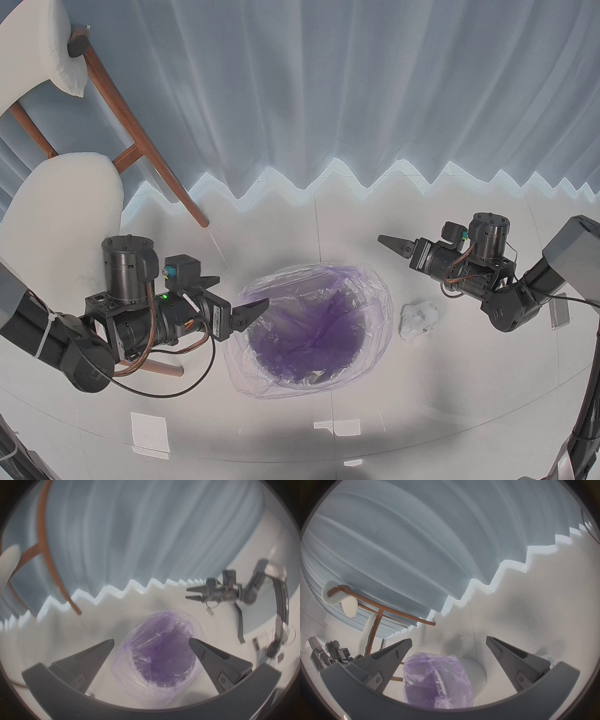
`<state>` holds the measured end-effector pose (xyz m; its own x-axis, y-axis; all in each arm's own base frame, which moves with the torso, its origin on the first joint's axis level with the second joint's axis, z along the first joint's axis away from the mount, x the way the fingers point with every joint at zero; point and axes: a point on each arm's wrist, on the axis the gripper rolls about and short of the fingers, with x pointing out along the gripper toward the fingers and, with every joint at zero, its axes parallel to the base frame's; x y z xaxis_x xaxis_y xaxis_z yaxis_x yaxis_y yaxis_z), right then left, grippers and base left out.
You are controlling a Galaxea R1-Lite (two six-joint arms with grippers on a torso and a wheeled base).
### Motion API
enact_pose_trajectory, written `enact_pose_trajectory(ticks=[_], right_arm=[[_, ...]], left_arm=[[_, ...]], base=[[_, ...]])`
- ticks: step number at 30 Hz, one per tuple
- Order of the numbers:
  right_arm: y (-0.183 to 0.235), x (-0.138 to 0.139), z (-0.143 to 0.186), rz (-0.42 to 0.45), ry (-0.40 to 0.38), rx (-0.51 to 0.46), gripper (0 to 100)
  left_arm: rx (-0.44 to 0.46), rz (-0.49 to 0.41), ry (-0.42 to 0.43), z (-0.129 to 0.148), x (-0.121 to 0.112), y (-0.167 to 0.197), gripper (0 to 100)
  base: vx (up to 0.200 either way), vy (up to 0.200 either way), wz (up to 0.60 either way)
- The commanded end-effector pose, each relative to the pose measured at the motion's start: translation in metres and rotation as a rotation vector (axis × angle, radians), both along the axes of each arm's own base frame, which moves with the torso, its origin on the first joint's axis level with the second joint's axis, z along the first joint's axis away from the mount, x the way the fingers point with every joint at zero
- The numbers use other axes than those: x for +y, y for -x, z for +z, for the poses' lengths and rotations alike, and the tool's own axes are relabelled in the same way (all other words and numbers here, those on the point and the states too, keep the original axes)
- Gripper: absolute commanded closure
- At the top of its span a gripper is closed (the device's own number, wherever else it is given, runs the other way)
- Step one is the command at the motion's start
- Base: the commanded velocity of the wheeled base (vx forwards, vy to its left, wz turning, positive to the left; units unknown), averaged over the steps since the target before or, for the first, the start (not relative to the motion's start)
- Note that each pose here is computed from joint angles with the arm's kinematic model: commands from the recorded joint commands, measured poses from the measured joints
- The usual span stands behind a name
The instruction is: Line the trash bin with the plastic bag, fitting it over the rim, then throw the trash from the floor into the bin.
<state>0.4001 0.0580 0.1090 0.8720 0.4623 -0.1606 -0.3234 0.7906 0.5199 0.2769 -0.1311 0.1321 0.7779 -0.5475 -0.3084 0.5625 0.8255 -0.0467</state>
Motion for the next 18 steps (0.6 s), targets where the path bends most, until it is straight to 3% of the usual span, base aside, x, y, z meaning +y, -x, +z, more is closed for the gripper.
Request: enact_pose_trajectory(ticks=[1,6,9,15,18], right_arm=[[0.024,0.006,0.039,0.016,-0.019,-0.078,0],[0.040,0.012,0.045,0.023,-0.013,-0.081,0],[0.052,0.017,0.047,0.020,-0.010,-0.073,0],[0.067,0.023,0.053,0.043,-0.014,-0.078,0],[0.069,0.024,0.056,0.046,-0.014,-0.085,0]], left_arm=[[-0.053,-0.157,-0.159,-0.013,-0.023,-0.028,0],[-0.045,-0.213,-0.196,-0.016,-0.050,-0.036,0],[-0.059,-0.203,-0.248,-0.027,-0.065,-0.041,0],[-0.133,-0.231,-0.415,-0.049,-0.069,-0.056,0],[-0.149,-0.215,-0.443,-0.050,-0.067,-0.062,0]], base=[[0.000,0.000,0.00],[0.000,0.000,0.00],[0.000,0.000,0.00],[0.000,0.000,0.00],[0.000,0.000,0.00]])
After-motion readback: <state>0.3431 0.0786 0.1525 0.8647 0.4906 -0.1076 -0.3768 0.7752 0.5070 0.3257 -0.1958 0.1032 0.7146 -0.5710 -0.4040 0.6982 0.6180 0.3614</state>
